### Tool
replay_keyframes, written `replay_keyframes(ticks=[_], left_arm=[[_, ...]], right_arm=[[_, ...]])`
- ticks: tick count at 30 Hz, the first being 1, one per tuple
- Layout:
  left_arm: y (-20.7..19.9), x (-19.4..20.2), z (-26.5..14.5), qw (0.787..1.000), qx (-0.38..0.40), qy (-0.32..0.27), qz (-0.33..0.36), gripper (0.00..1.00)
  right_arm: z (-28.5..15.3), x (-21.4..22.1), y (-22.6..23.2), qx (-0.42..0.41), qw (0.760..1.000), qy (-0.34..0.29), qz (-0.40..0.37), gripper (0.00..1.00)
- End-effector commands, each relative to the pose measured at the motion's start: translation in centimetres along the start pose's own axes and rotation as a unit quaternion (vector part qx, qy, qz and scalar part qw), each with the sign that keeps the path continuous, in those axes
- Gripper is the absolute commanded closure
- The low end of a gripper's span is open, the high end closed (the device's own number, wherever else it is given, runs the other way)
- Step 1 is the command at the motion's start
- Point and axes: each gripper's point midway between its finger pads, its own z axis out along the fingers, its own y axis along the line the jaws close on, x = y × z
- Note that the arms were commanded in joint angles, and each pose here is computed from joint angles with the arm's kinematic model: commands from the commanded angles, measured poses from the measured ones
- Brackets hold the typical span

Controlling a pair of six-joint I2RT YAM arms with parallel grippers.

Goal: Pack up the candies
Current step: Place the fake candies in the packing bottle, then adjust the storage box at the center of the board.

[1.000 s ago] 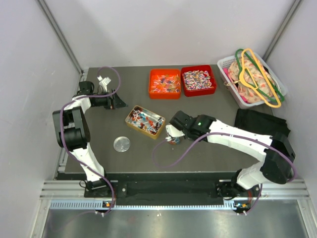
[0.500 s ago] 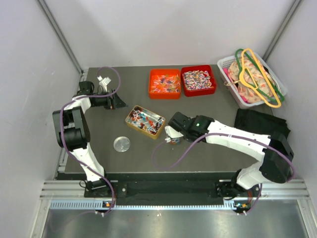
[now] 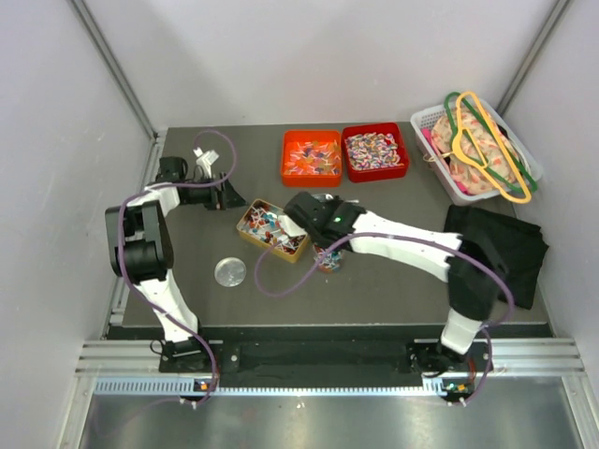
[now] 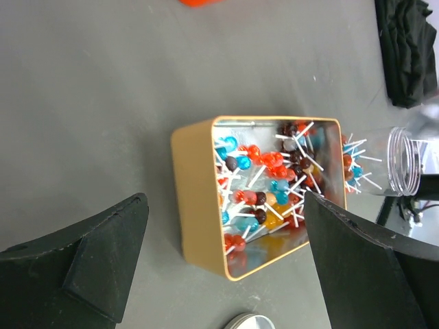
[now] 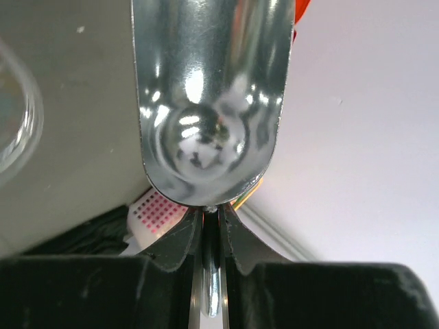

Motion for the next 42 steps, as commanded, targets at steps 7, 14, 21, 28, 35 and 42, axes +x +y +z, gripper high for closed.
replay_keyframes(ticks=[7, 14, 21, 28, 35, 42], left_arm=[[-0.2, 0.6, 1.7, 1.000, -0.018, -0.003, 0.006, 0.01], [1.1, 1.6, 1.6, 0.998, -0.050, 0.007, 0.029, 0.01], [2.3, 1.6, 1.1, 0.993, -0.102, 0.003, 0.062, 0.01], [1.8, -1.0, 0.1, 0.982, -0.146, -0.017, 0.118, 0.03], [1.2, -1.9, 0.5, 0.970, -0.180, 0.006, 0.165, 0.24], [0.6, -0.7, 2.2, 0.961, -0.192, 0.037, 0.194, 0.39]], right_arm=[[3.2, -5.7, -5.2, 0.104, 0.993, 0.033, -0.045, 1.00], [1.3, -5.8, -7.4, 0.104, 0.994, 0.007, 0.009, 1.00], [-1.0, -3.6, -9.1, 0.096, 0.993, -0.017, 0.072, 1.00], [-1.8, 0.3, -11.5, 0.107, 0.985, -0.010, 0.133, 1.00], [-2.6, 2.4, -11.6, 0.104, 0.980, -0.012, 0.167, 1.00], [-2.9, 4.2, -11.4, 0.102, 0.978, -0.007, 0.183, 1.00]])
